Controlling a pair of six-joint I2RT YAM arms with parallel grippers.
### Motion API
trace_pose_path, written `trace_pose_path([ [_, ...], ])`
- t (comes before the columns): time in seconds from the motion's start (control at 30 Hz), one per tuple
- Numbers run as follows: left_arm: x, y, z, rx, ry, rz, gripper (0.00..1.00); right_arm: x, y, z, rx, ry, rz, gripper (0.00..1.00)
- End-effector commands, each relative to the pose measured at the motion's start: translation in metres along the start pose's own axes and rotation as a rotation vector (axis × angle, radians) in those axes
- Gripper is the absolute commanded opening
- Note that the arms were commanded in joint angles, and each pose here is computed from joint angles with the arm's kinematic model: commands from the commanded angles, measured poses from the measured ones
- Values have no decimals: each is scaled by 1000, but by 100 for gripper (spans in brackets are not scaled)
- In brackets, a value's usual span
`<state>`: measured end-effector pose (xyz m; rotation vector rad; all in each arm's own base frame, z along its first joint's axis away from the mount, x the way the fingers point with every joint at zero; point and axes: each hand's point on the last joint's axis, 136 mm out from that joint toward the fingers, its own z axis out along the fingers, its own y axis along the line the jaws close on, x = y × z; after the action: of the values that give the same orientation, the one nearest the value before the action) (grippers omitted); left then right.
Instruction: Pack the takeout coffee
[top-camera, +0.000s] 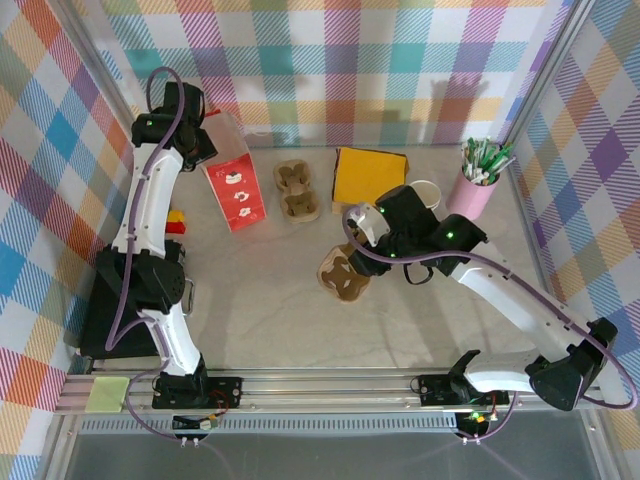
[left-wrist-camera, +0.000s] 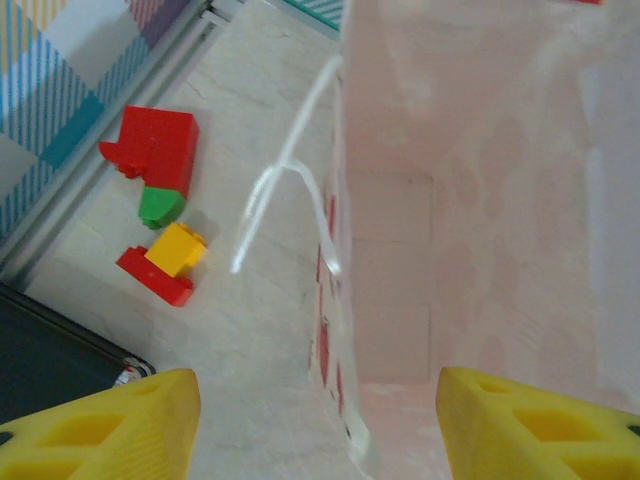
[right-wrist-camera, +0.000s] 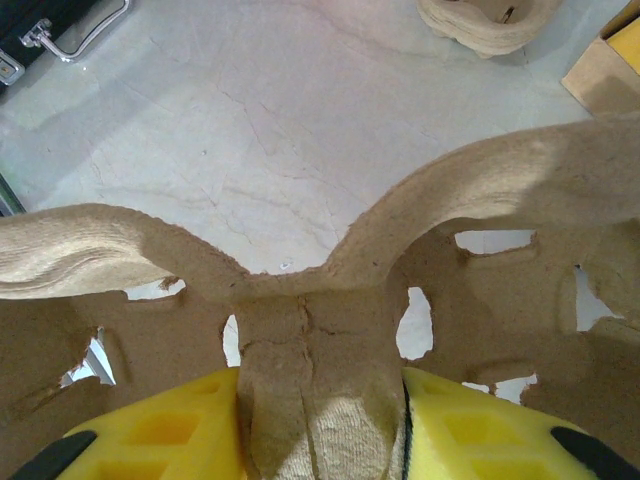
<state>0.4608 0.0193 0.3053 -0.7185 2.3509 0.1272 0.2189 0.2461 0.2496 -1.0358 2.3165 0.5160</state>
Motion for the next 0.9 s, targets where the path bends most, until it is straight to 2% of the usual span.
trace_pose_path([
  [0.0,-9,12,7,-42,1,-1,62,9,1,-2,-6,23,15,39],
  [0.23,-11,6,38,-47,40,30,52,7,2,-5,-9,15,14,39],
  [0.33,-11,4,47,-46,46,45,44,6,3,-6,-9,12,14,39],
  [0.57,-10,6,46,-52,49,64,8,7,3,-11,-4,5,18,39],
  [0.63,-9,6,41,-40,54,65,2,7,3,-13,-4,2,17,39],
  [0.87,15,4,4,69,116,75,0,0,6,-24,-13,-24,17,38],
])
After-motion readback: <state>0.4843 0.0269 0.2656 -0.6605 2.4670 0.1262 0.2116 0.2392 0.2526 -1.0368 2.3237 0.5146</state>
